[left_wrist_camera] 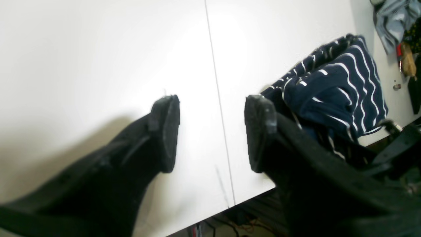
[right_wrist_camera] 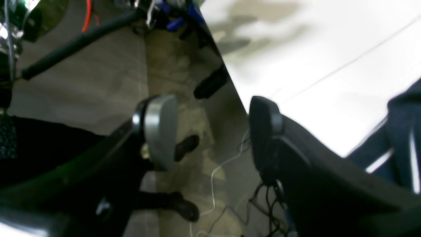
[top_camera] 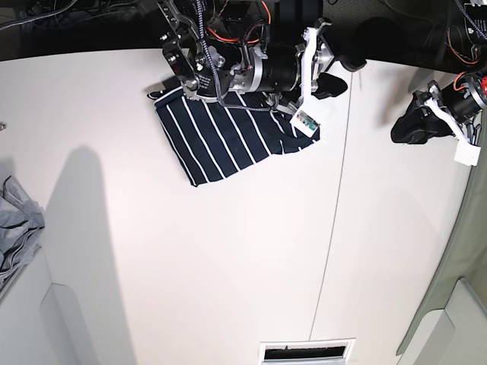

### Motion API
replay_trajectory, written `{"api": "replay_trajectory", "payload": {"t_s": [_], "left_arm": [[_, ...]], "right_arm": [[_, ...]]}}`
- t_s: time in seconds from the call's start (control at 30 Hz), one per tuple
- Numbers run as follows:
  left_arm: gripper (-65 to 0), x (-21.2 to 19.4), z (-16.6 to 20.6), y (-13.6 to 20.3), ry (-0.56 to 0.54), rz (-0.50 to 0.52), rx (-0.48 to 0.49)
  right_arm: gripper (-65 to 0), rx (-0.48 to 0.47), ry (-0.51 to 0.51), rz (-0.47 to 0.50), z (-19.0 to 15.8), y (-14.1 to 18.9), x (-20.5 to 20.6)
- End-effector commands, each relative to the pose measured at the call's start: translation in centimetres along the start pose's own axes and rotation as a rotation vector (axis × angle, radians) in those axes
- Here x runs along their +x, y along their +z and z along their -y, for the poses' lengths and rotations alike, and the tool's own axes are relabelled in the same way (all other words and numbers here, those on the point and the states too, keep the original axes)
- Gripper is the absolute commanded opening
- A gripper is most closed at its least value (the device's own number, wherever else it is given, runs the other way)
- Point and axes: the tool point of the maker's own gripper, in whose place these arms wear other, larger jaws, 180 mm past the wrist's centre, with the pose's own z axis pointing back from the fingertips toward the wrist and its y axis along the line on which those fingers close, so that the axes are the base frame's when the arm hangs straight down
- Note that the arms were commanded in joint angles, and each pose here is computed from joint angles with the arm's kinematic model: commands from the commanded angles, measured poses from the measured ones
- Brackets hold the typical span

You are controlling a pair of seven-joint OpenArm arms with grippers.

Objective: Layout the t-shirt on the table in an organized manner, then fold the t-shirt properly
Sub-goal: 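Grasp the folded bundle edges with both grippers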

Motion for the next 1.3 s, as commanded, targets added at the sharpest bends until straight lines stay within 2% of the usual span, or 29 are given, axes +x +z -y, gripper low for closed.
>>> {"api": "replay_trajectory", "payload": {"t_s": [0.0,0.07,0.1,0.13,0.17,0.27,0.37,0.5,0.53,0.63,0.73,0.83,0.9,1.07,1.27], "left_arm": [[-44.6,1.5,0.5,0.6,-0.038,0.031,-0.012],[-55.4,1.6,1.4,1.0,-0.069,0.028,-0.025],[-58.5,1.9,2.2,1.3,-0.092,0.033,-0.034],[-59.9,2.2,2.9,1.6,-0.124,0.038,-0.041],[-60.0,2.6,3.9,1.9,-0.160,0.047,-0.050],[-60.0,3.9,6.9,2.9,-0.270,0.073,-0.079],[-60.0,4.6,9.2,3.5,-0.334,0.102,-0.111],[-62.3,4.4,11.8,2.8,-0.347,0.110,-0.194],[-65.0,4.0,12.5,2.3,-0.347,0.102,-0.222],[-65.0,2.0,15.2,0.5,-0.347,0.057,-0.302],[-65.0,-0.7,18.4,-1.3,-0.337,0.002,-0.394],[-65.0,-3.5,22.2,-2.5,-0.323,-0.049,-0.495],[-65.0,-5.0,24.1,-3.3,-0.333,-0.077,-0.526],[-65.0,-7.1,25.7,-5.3,-0.366,-0.097,-0.494],[-65.0,-9.7,24.0,-6.6,-0.320,-0.177,-0.457]], "right_arm": [[-36.6,0.014,0.033,0.076,-0.3,0.2,2.7],[-49.1,-0.027,0.063,0.092,0.9,0.8,3.8],[-56.4,-0.059,0.081,0.096,1.9,1.2,4.3],[-63.2,-0.096,0.098,0.102,3.0,1.8,5.0],[-65.0,-0.137,0.114,0.112,4.3,2.5,5.7],[-65.0,-0.264,0.125,0.168,8.0,5.2,8.2],[-65.0,-0.380,0.109,0.246,11.4,8.3,10.5],[-65.0,-0.513,0.072,0.317,15.3,12.5,12.0],[-65.0,-0.542,0.059,0.331,16.3,13.5,12.2],[-65.0,-0.596,0.006,0.378,19.0,15.7,12.4],[-65.0,-0.611,-0.070,0.397,21.4,16.1,11.7],[-65.0,-0.597,-0.132,0.384,23.0,15.1,10.5],[-65.0,-0.582,-0.169,0.361,23.5,14.2,9.5],[-65.0,-0.570,-0.214,0.347,24.0,13.3,7.9],[-65.0,-0.571,-0.218,0.342,24.1,13.3,7.7]]}}
